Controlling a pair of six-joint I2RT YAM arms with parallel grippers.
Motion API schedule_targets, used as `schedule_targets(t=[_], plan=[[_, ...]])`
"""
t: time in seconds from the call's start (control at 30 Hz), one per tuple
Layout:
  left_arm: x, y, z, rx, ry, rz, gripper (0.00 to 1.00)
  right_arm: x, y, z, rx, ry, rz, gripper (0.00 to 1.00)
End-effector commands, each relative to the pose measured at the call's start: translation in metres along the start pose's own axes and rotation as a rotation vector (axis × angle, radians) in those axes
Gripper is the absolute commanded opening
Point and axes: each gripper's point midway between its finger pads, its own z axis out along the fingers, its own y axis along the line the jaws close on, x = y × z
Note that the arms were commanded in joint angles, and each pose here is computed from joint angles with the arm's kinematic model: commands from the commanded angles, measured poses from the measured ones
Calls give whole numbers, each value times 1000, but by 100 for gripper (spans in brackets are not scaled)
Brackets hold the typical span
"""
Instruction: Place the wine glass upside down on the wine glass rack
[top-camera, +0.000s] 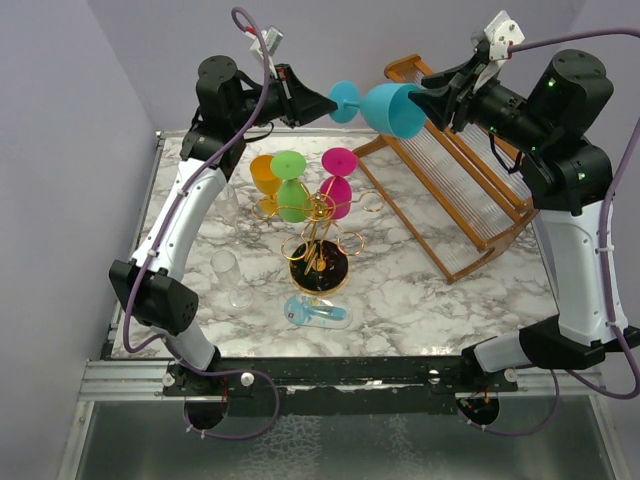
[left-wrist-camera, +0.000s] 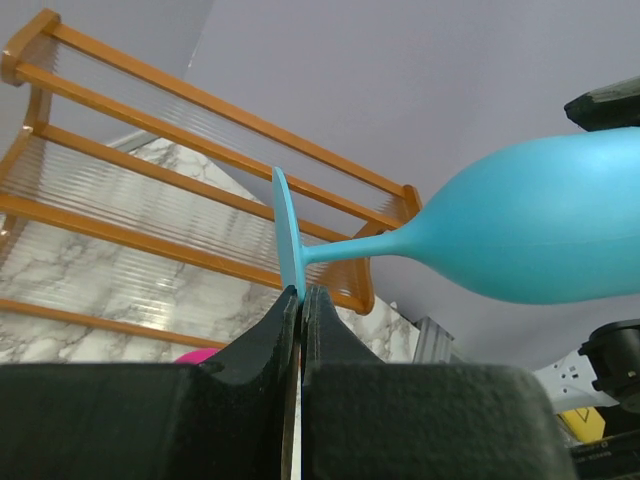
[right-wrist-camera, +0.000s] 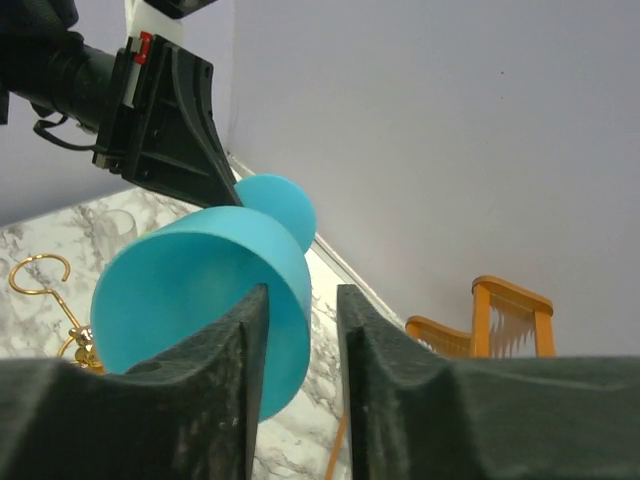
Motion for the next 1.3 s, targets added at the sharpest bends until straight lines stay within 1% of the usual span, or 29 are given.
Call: schedule_targets(t=[0.0,0.03,0.1,0.23,0.33,0.43,0.47,0.63,0.77,0.9,1.07,1.17,1.27], plan=[[-28,-7,-22,-21,-68,96,0,-7,0,-12,23,-10,-39,42],[-32,-6,-26,-31,-79,107,0,-7,-1,-13,26,-7,-42,47],[-40,-5,-34,-53,-99,136,0,-6,-2,-15,36,-1,-51,53],[-54,2,-50,-147,-119,243,0,-3,-5,-19,61,14,-72,60],[-64,8,-65,-260,-124,378,0,0,-9,-23,88,28,-92,62],[-75,14,-84,-381,-108,549,0,4,-13,-26,111,43,-112,63],[-78,13,-90,-413,-103,580,0,6,-13,-26,116,48,-118,64],[-94,-7,-122,-508,-48,832,0,16,-17,-26,130,76,-134,65],[-108,-21,-153,-624,-21,963,0,25,-15,-23,113,96,-137,66],[-113,-28,-186,-753,36,1071,0,31,-11,-21,92,107,-137,67],[-116,-18,-234,-986,145,1158,0,33,-11,-22,94,111,-141,68],[-113,-4,-259,-1120,246,1195,0,33,-12,-23,100,114,-145,68],[-100,13,-272,-1174,386,1228,0,33,-12,-23,99,113,-146,69]])
